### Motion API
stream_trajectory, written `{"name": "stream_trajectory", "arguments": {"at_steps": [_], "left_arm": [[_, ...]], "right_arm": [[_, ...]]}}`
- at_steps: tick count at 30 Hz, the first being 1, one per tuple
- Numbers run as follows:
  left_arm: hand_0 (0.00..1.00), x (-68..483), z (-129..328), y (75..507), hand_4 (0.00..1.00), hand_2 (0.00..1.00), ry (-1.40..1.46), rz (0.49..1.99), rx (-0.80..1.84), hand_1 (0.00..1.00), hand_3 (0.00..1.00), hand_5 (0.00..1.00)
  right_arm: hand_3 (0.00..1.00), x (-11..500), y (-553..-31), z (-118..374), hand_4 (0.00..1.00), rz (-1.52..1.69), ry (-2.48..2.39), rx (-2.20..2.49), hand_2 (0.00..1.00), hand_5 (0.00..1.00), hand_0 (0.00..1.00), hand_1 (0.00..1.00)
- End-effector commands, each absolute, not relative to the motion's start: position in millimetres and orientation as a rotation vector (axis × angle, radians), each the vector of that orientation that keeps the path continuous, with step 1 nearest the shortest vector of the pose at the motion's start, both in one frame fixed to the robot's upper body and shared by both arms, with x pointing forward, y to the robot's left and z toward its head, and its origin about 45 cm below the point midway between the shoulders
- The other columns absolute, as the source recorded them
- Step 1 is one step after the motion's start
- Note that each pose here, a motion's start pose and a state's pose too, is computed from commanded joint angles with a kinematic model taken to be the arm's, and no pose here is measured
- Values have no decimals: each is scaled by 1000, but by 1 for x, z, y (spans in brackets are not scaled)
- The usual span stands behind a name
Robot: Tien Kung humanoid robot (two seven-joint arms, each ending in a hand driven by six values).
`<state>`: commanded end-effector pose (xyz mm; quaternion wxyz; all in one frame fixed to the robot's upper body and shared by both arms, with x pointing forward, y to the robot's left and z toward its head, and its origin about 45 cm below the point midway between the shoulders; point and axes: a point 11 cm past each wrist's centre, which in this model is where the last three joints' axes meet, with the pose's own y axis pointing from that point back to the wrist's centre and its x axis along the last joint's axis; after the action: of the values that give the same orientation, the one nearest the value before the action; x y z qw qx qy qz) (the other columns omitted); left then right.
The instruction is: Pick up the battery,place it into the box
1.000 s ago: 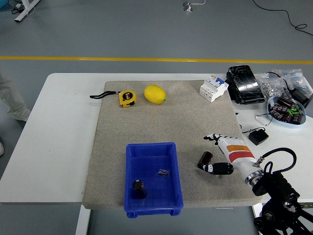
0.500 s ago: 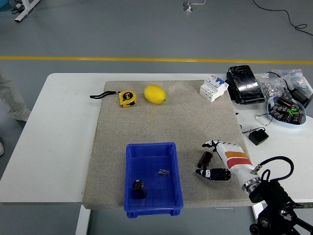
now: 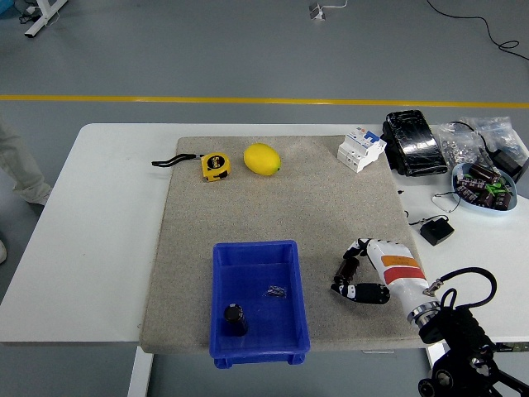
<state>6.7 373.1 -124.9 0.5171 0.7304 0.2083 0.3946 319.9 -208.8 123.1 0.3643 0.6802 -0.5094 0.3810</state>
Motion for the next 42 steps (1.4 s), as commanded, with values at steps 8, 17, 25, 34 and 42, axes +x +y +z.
{"name": "stream_trajectory", "arguments": {"at_steps": [8,17,25,34,42], "left_arm": [[750,8,-125,373,718,815,496,943,1752,765,698,718],[749,9,-125,373,718,815,492,938,1752,764,697,718],[749,9,-125,373,718,815,488,930,1754,762,698,717],[749,10,-125,374,718,812,483,923,1753,757,697,717],[750,9,-125,374,718,811,485,922,1753,756,696,716]], "right_arm": [[529,321,-208,122,998,982,-1317,1753,558,297,396,492],[517,322,-210,122,945,974,-1328,1752,514,223,282,441],[515,323,-211,122,921,972,-1339,1751,492,215,197,411],[508,324,-211,125,875,979,-1352,1751,472,188,165,386],[506,328,-206,143,878,1023,-1386,1761,472,183,163,383]]}}
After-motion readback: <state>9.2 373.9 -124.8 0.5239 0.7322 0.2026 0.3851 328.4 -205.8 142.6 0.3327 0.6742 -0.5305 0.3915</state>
